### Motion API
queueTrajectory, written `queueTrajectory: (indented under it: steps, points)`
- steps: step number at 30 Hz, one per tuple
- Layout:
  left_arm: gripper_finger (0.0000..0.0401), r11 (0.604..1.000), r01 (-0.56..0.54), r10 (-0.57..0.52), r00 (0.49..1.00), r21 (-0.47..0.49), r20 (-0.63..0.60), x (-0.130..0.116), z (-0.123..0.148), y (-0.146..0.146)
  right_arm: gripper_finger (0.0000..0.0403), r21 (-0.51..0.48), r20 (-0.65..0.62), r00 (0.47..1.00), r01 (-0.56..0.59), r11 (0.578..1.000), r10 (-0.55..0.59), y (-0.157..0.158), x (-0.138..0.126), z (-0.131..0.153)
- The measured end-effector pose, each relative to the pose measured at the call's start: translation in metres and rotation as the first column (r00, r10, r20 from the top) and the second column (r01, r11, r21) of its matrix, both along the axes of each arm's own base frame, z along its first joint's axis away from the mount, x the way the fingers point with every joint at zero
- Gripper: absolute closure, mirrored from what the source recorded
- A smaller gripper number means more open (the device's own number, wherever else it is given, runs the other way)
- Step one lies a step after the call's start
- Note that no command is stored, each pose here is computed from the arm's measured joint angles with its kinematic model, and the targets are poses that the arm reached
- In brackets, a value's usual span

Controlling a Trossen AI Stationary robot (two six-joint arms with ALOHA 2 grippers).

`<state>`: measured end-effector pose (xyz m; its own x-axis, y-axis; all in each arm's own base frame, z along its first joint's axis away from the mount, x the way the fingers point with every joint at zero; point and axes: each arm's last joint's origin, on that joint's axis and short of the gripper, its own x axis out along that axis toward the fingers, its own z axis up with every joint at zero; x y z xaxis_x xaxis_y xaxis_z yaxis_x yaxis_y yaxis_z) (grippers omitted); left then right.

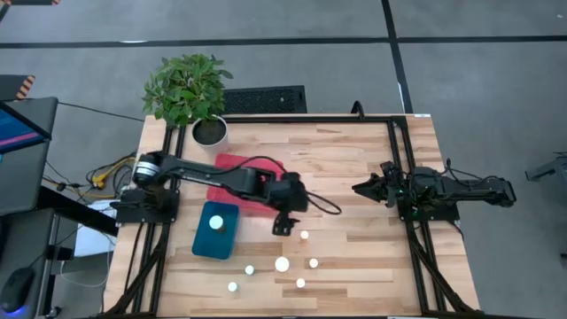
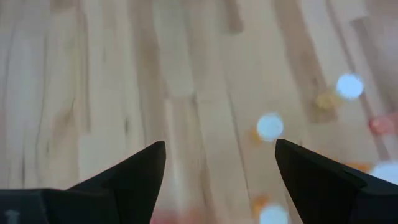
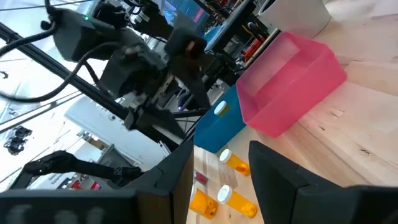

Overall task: Pick and place medicine bottles into bin by pill shape (circle, oval)
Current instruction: Put the orange tablet bottle into the red bin

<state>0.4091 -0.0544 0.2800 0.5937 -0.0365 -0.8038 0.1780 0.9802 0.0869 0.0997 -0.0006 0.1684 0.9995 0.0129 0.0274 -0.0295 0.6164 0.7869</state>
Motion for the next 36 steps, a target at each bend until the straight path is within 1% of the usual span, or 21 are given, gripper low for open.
queueTrajectory:
  steps: [2, 5, 7, 11, 13, 16, 17, 18, 20, 21, 22, 24, 25, 26, 29, 30, 36]
  points:
    - [0.0106, 0.999, 0.052, -0.052, 0.998, 0.014, 0.020, 0.006, -0.004, -0.005, 0.0238, 0.000, -0.001, 1.000, 0.000, 1.000, 0.000, 0.000, 0.000, 0.000]
    - [0.0106, 0.993, 0.119, -0.120, 0.993, 0.018, 0.019, 0.016, -0.019, -0.013, 0.0236, 0.001, -0.005, 1.000, -0.004, 1.000, 0.004, 0.000, 0.000, 0.000]
    - [0.0106, 0.988, 0.157, -0.157, 0.988, 0.002, -0.001, 0.021, -0.033, -0.018, 0.0236, 0.000, -0.011, 1.000, -0.005, 1.000, 0.005, 0.000, 0.000, -0.001]
    - [0.0106, 0.978, 0.205, -0.204, 0.979, -0.032, 0.031, 0.031, -0.045, -0.025, 0.0238, 0.001, -0.017, 1.000, -0.004, 1.000, 0.004, 0.000, 0.000, -0.002]
    - [0.0106, 0.975, 0.221, -0.220, 0.975, -0.032, 0.022, 0.031, -0.048, -0.026, 0.0238, 0.001, -0.017, 1.000, -0.004, 1.000, 0.004, 0.000, 0.000, -0.002]
    - [0.0106, 0.967, 0.253, -0.254, 0.967, 0.018, 0.021, 0.033, -0.054, -0.029, 0.0237, 0.001, -0.018, 1.000, -0.004, 1.000, 0.004, 0.000, 0.000, -0.002]
    - [0.0106, 0.964, 0.266, -0.266, 0.964, 0.028, -0.006, 0.031, -0.057, -0.029, 0.0236, 0.001, -0.018, 1.000, -0.004, 1.000, 0.004, 0.000, 0.000, -0.002]
    - [0.0106, 0.959, 0.282, -0.281, 0.959, 0.029, -0.034, 0.030, -0.063, -0.031, 0.0236, 0.001, -0.018, 1.000, -0.004, 1.000, 0.004, 0.000, 0.000, -0.002]
    - [0.0106, 0.950, 0.310, -0.310, 0.951, 0.027, -0.025, 0.034, -0.070, -0.038, 0.0236, 0.001, -0.019, 1.000, -0.003, 1.000, 0.003, 0.000, 0.000, -0.002]
    - [0.0106, 0.947, 0.321, -0.320, 0.946, 0.027, -0.045, 0.032, -0.073, -0.040, 0.0237, 0.001, -0.018, 1.000, -0.003, 1.000, 0.003, 0.000, 0.000, -0.002]
    - [0.0106, 0.944, 0.330, -0.328, 0.943, 0.033, -0.057, 0.031, -0.074, -0.043, 0.0237, 0.001, -0.019, 1.000, -0.003, 1.000, 0.003, 0.000, 0.000, -0.002]
    - [0.0106, 0.945, 0.319, -0.318, 0.948, 0.073, -0.021, 0.036, -0.077, -0.048, 0.0237, 0.000, -0.019, 1.000, -0.003, 1.000, 0.003, 0.000, 0.000, -0.002]
    - [0.0106, 0.946, 0.315, -0.313, 0.949, 0.081, -0.033, 0.036, -0.079, -0.048, 0.0236, 0.001, -0.018, 1.000, -0.003, 1.000, 0.003, 0.000, 0.000, -0.002]
    - [0.0106, 0.945, 0.318, -0.313, 0.947, 0.075, -0.066, 0.034, -0.082, -0.048, 0.0236, 0.001, -0.020, 1.000, -0.002, 1.000, 0.002, 0.000, 0.000, -0.002]
    - [0.0106, 0.945, 0.321, -0.319, 0.947, 0.066, -0.041, 0.039, -0.086, -0.048, 0.0234, 0.001, -0.016, 1.000, -0.003, 1.000, 0.003, 0.000, 0.000, -0.002]
    - [0.0106, 0.945, 0.320, -0.317, 0.947, 0.066, -0.059, 0.037, -0.087, -0.048, 0.0234, 0.001, -0.018, 1.000, -0.003, 1.000, 0.003, 0.000, 0.000, -0.002]
    - [0.0108, 0.951, 0.305, -0.301, 0.951, 0.049, -0.072, 0.040, -0.094, -0.040, 0.0236, 0.001, -0.018, 1.000, -0.003, 1.000, 0.003, 0.000, 0.000, -0.002]
